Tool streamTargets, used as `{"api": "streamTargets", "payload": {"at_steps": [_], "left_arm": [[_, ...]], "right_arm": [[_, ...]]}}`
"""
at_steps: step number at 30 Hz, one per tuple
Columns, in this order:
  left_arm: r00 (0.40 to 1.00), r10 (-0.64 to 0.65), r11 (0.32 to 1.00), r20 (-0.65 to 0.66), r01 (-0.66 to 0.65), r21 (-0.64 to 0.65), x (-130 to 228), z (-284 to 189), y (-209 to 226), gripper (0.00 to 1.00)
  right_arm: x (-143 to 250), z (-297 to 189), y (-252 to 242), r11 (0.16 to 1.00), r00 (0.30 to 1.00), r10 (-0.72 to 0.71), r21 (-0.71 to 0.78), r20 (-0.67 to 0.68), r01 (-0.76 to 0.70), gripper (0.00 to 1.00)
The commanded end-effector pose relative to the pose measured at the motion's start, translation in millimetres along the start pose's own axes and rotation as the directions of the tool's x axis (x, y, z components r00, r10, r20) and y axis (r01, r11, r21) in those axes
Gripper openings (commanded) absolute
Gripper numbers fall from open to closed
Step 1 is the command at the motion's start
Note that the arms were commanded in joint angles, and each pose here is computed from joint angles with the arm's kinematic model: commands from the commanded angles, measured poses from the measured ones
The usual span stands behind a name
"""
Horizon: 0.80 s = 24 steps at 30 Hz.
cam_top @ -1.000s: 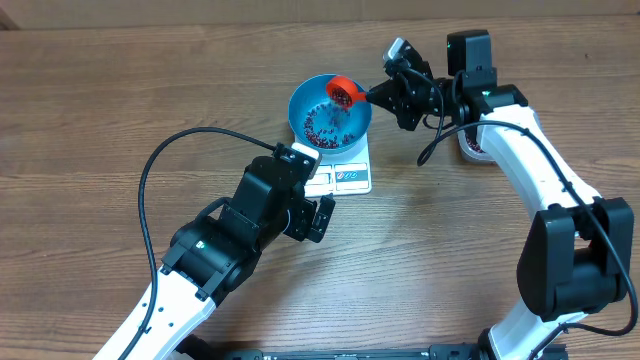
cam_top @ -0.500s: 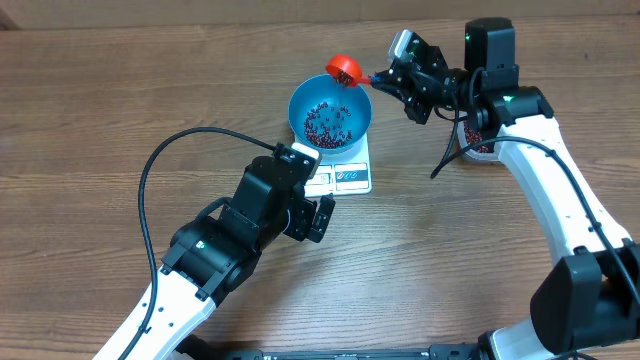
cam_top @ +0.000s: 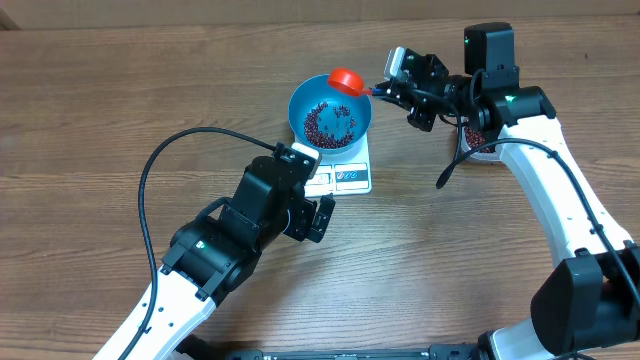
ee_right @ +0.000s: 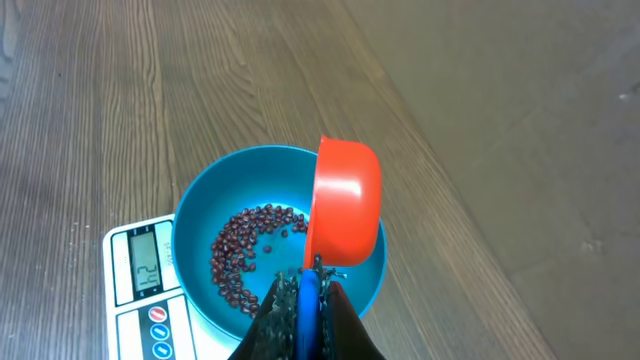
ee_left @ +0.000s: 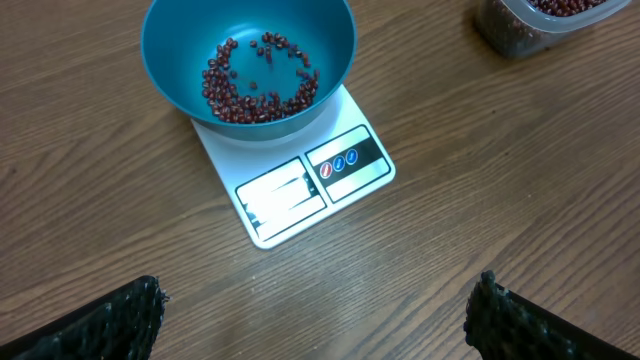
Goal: Scoop item into bowl and weigh 150g on scale
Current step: 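Tilt the red scoop to pour beans into the teal bowl, then return the empty scoop with the right gripper into the bean tub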
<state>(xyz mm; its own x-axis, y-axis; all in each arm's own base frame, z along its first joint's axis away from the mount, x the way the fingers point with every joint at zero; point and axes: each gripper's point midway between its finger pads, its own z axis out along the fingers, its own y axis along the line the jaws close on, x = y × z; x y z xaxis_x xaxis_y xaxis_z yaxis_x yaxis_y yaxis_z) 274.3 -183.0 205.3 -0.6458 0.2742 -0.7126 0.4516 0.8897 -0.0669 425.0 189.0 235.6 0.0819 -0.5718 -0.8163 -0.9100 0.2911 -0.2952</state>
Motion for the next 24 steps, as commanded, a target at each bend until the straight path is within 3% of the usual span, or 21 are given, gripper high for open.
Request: {"api": "streamTargets", "payload": {"at_steps": [1,14,20,24], "left_arm": [[1.000,0.016,1.000,-0.002,-0.016,-0.005,2.0,1.0,1.9,1.00],[1.000,0.016,1.000,-0.002,-0.016,-0.005,2.0,1.0,1.9,1.00],[1.000,0.016,1.000,0.008,-0.016,-0.003,-0.4,1.0,1.5,1.00],[1.000,0.015,1.000,0.021,-0.015,-0.002,-3.7,0.9,1.1,0.99]], "right_arm": [[-21.2,-8.1,-2.7,1.000,0.999,-0.013,0.007,0.044,0.013,0.04],[-31.2,-44.7,-16.7,0.951,0.947,0.302,0.032,0.109,-0.307,0.04],[3.2,-98.0,-47.3,0.776,0.787,0.600,0.135,0.141,-0.616,0.04],[34.7,-138.4,-57.9,0.674,0.710,0.688,0.231,0.151,-0.702,0.04]]}}
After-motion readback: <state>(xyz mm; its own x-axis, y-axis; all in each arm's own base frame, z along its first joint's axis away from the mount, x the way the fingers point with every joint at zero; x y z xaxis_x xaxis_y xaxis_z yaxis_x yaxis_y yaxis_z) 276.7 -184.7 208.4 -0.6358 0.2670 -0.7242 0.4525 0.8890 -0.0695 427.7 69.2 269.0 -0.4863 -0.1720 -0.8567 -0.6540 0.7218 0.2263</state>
